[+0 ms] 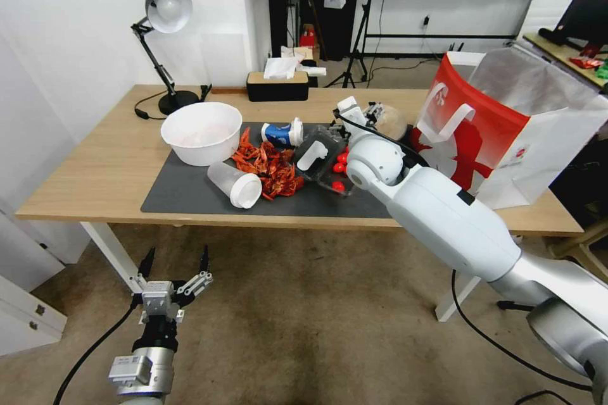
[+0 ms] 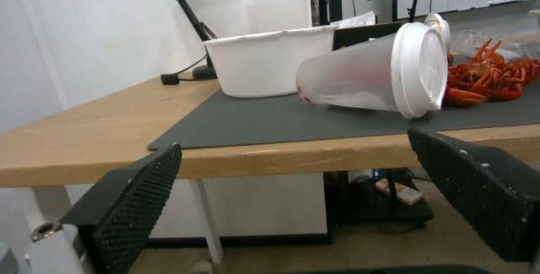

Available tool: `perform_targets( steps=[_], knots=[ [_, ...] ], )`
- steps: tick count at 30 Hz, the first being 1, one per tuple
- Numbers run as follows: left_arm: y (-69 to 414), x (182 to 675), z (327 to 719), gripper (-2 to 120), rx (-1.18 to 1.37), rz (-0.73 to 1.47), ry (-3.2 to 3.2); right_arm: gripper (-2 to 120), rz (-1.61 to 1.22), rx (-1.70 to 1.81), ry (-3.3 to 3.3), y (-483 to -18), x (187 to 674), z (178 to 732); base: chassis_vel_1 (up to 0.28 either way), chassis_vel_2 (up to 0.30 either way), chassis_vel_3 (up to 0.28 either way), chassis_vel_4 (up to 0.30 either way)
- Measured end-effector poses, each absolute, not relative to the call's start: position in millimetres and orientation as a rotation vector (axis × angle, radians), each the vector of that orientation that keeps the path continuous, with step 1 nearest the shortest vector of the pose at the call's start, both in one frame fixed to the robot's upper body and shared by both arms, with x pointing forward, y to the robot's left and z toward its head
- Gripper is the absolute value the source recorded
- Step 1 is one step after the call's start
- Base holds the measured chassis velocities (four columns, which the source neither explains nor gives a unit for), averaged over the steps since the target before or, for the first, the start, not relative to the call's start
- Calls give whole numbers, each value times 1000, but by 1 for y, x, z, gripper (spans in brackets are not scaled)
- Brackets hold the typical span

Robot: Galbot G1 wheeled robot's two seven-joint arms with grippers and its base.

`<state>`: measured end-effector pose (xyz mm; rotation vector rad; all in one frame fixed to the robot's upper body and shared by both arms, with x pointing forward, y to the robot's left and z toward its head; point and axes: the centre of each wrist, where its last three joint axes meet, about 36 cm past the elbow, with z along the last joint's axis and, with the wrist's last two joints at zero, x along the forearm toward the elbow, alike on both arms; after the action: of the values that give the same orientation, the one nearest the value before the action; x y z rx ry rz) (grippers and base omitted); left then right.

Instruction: Pick up the trash from the table and place it into the takeout bag.

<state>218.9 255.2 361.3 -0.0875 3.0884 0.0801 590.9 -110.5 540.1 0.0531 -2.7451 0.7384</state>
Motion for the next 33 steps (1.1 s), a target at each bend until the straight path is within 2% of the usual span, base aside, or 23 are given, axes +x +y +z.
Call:
perform_targets(
  steps=[33],
  knots=[
    [256,220,359,100,-78,82,3095,100,633,-99,-2630,-118,644,525,0,0,0,0]
  ],
)
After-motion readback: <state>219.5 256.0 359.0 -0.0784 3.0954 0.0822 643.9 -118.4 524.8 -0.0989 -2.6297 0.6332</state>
